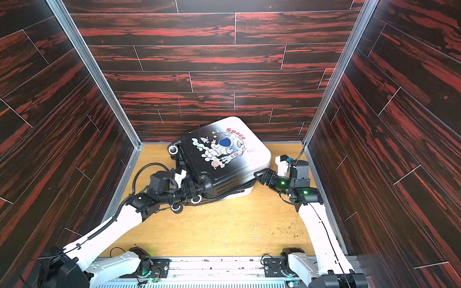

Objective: Open the suitcase zippers
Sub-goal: Open the suitcase at the center of the board.

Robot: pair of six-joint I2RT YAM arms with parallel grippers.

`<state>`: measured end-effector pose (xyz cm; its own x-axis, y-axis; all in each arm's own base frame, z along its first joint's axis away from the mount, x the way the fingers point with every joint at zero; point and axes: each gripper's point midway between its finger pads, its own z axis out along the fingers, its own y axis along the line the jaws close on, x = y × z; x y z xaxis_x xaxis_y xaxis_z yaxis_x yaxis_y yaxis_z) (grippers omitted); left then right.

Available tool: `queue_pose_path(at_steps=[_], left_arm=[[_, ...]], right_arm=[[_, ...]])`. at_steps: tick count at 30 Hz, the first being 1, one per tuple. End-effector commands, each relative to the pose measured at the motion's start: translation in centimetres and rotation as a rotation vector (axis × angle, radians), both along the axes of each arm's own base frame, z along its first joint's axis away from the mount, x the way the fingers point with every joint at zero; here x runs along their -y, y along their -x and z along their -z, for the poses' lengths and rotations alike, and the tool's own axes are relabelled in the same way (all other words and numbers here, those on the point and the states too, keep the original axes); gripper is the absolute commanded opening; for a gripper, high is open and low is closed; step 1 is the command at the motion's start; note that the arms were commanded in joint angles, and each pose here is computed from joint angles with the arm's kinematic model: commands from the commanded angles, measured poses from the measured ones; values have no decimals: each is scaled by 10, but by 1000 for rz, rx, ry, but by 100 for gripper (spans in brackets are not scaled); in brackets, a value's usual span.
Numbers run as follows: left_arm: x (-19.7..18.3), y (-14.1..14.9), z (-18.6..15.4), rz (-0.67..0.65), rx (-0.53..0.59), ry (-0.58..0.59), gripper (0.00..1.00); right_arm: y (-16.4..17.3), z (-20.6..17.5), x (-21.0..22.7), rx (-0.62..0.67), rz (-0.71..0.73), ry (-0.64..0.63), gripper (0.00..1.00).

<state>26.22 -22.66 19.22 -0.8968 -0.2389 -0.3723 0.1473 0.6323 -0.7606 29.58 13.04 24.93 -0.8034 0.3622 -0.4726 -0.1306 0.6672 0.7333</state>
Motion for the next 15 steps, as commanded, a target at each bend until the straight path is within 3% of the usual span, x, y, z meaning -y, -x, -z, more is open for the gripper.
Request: queue_pose_path(at_steps=[1, 4, 7, 12, 15], left_arm=[[5, 7, -2, 111, 72, -49, 97], [3, 5, 4, 141, 94, -120, 91], [0, 0, 5, 142, 116, -170, 77], [4, -11, -21, 111, 164, -131, 42], [10, -15, -51, 95, 209, -66, 32]], right_arm=[[6, 6, -10, -14, -61, -20, 81], [8, 9, -14, -15, -79, -12, 81], [10, 13, -16, -16, -87, -8, 81], [12, 13, -14, -9, -82, -5, 81], [13, 12, -13, -5, -77, 6, 80]])
